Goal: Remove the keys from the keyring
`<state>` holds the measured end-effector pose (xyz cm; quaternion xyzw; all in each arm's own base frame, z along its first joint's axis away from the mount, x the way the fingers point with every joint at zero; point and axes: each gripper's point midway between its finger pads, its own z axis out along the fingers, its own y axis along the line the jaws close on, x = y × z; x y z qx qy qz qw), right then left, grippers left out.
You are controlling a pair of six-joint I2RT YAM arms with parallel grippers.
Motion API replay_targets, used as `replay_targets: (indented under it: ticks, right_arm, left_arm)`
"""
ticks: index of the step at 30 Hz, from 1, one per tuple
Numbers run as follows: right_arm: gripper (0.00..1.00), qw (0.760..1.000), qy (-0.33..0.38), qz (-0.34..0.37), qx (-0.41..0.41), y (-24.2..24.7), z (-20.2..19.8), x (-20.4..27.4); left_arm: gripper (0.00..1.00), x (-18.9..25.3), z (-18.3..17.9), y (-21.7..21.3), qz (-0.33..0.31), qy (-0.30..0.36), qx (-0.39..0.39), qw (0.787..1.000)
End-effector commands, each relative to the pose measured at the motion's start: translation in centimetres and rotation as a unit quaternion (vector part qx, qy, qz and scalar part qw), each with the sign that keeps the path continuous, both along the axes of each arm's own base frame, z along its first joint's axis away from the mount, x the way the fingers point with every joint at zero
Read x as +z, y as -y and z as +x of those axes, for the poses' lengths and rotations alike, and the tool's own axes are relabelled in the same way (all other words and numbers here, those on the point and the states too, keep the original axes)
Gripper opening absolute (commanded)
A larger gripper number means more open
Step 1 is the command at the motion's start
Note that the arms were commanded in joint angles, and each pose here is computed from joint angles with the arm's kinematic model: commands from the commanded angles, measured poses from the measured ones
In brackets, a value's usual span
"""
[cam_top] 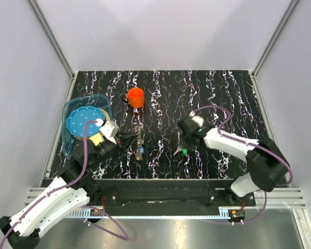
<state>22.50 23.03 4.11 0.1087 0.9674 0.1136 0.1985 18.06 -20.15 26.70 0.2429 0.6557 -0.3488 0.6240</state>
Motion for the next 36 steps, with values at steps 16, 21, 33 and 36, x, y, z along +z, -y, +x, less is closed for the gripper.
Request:
replay_targets:
  ticks: [16, 21, 33, 36]
  right_arm:
    - [0.1, 0.982, 0.108, -0.046, -0.145, 17.5, 16.7, 2.6]
    - [0.43, 0.982, 0.122, -0.037, -0.139, 17.6, 17.0, 4.6]
    - [1.0, 0.982, 0.167, 0.039, -0.077, 15.1, 12.9, 11.1]
    - [1.0, 0.985, 0.151, 0.059, -0.057, 14.2, 11.9, 11.5]
  left_arm:
    - [0.0, -1.1, 8.3, 7.4, 0.032, -0.051, 0.002, 0.998]
    - [0.0, -1.8, 10.0, 9.3, 0.032, -0.055, -0.005, 0.998]
    - [0.0, -10.4, 11.0, 9.6, 0.045, -0.136, 0.005, 0.99]
    - [0.0, -12.3, 10.6, 8.4, 0.052, -0.168, 0.032, 0.984]
